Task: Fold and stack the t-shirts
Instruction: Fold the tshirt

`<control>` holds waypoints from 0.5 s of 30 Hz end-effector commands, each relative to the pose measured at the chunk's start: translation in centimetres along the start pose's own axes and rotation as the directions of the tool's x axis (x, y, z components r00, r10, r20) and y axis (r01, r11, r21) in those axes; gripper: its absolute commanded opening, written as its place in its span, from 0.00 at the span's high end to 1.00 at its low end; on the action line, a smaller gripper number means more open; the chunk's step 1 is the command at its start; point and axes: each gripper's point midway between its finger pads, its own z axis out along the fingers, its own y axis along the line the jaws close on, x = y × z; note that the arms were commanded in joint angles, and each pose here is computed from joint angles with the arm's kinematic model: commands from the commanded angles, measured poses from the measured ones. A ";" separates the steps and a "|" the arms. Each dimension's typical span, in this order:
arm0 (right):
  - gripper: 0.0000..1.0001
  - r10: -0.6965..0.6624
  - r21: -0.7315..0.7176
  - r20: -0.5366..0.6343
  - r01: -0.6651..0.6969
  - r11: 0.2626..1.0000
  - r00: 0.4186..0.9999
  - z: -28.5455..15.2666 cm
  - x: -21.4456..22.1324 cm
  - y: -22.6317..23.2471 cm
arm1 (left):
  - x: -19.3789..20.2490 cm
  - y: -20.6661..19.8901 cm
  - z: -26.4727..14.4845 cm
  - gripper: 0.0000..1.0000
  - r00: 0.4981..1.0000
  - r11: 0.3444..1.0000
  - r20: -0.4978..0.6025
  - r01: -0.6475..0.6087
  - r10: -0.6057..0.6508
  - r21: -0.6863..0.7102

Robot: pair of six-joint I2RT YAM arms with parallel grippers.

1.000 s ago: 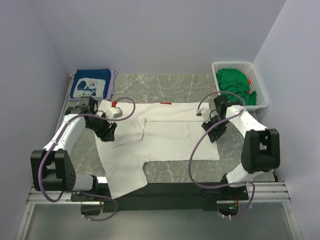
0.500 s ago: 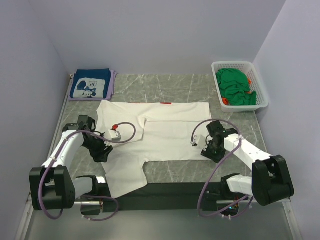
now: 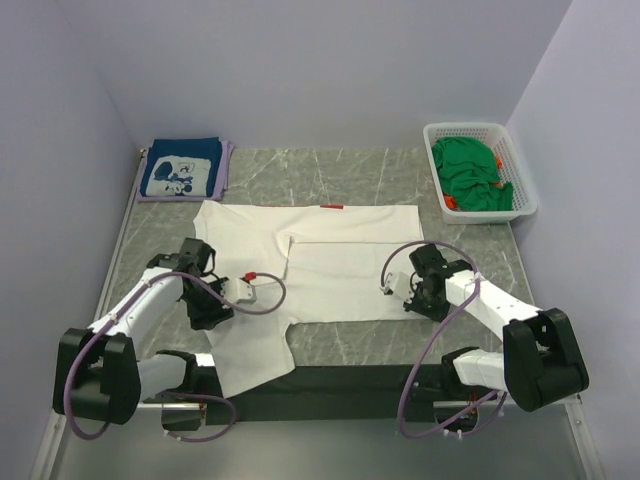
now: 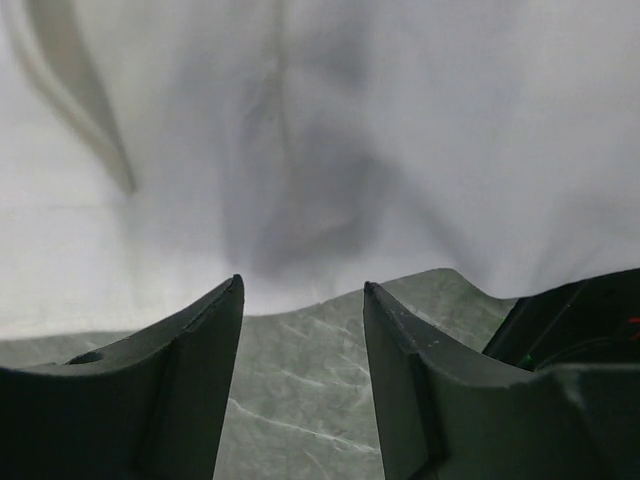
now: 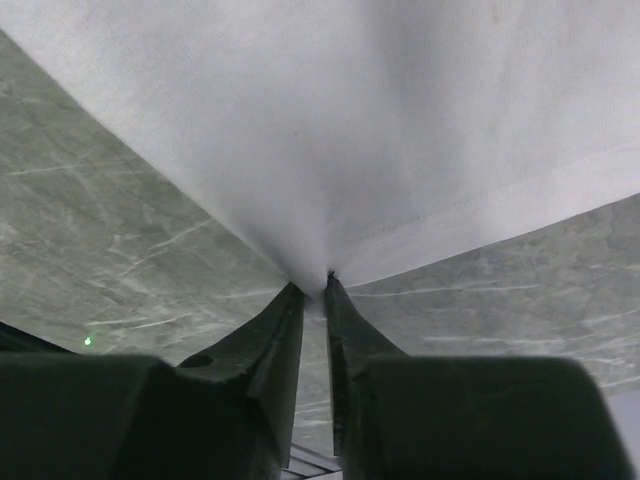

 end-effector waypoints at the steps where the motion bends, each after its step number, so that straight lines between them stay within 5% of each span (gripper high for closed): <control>1: 0.81 -0.003 0.052 0.000 0.003 0.999 1.000 0.9 -0.2 -1.0 | 0.5 0.5 1.0 0.43 0.992 0.994 -0.081 -0.097 0.093 -0.046; 6: 1.00 -0.004 0.052 0.000 0.004 0.999 1.000 0.6 -0.4 -1.3 | 1.3 0.4 2.5 0.43 0.979 0.990 -0.157 -0.137 0.132 -0.019; 8: 1.00 -0.009 0.043 -0.003 0.009 0.999 1.000 0.6 -0.4 -1.2 | 1.6 0.9 3.2 0.45 0.977 0.990 -0.173 -0.137 0.128 -0.038; 15: 1.00 -0.014 0.042 0.020 0.013 0.999 1.000 -0.1 -0.7 -1.2 | 1.3 0.3 3.1 0.87 0.981 0.991 -0.146 -0.134 0.129 -0.025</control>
